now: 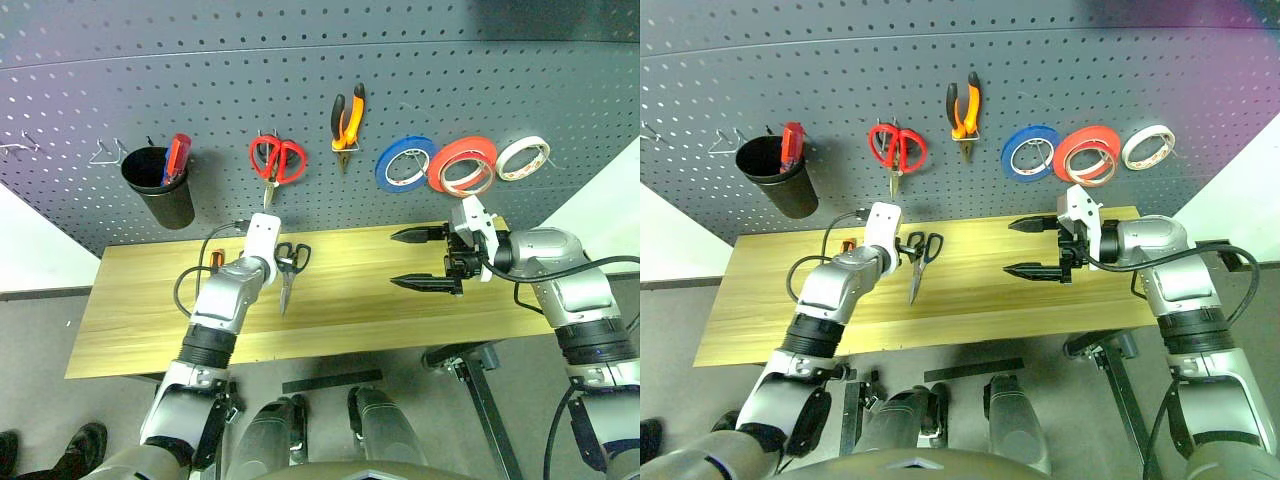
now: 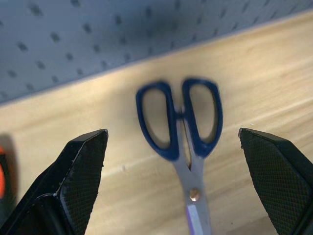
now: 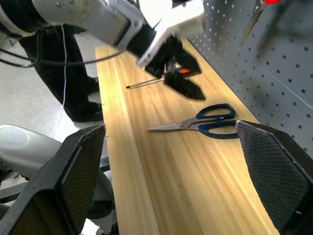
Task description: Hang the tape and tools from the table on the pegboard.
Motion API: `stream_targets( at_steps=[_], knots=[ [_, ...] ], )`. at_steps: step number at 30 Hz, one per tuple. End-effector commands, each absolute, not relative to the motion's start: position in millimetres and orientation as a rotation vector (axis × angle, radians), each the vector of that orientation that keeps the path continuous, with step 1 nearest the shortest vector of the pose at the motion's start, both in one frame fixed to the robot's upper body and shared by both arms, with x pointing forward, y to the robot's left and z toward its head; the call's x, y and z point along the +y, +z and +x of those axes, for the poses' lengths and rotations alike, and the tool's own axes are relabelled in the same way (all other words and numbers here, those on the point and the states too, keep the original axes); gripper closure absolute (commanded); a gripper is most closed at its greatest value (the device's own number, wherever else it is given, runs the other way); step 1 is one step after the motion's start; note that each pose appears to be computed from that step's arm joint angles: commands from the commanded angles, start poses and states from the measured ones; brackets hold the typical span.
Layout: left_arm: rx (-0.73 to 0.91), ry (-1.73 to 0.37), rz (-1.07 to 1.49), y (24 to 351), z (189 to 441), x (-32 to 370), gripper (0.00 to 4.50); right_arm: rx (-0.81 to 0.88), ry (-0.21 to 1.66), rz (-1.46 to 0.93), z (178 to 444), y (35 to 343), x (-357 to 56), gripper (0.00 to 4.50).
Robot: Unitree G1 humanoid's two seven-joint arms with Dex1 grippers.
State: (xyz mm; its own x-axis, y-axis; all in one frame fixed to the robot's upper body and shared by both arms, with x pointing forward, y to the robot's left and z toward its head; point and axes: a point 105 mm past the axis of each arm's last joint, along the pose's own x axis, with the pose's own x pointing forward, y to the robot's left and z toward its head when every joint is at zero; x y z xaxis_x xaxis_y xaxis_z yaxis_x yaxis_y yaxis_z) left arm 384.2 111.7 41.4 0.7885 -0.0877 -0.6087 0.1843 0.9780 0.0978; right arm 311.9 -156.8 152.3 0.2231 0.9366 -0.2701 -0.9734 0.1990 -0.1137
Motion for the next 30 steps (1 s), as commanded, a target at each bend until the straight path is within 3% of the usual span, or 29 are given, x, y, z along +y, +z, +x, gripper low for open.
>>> stream_targets(
  at_steps=[1, 9, 22, 30],
  knots=[
    [0.732, -0.091, 0.197, 43, 387, 109, 0.00, 0.119, 1.333, -0.304, 314, 162, -156, 0.03],
    [0.857, -0.066, 0.193, 33, 381, 100, 0.00, 0.123, 1.307, -0.297, 315, 163, -158, 0.03],
    [0.838, -0.021, 0.196, 32, 398, 102, 0.00, 0.120, 1.278, -0.300, 317, 164, -161, 0.03],
    [0.892, -0.039, 0.179, 19, 394, 99, 0.00, 0.112, 1.250, -0.309, 319, 166, -164, 0.03]
  ],
)
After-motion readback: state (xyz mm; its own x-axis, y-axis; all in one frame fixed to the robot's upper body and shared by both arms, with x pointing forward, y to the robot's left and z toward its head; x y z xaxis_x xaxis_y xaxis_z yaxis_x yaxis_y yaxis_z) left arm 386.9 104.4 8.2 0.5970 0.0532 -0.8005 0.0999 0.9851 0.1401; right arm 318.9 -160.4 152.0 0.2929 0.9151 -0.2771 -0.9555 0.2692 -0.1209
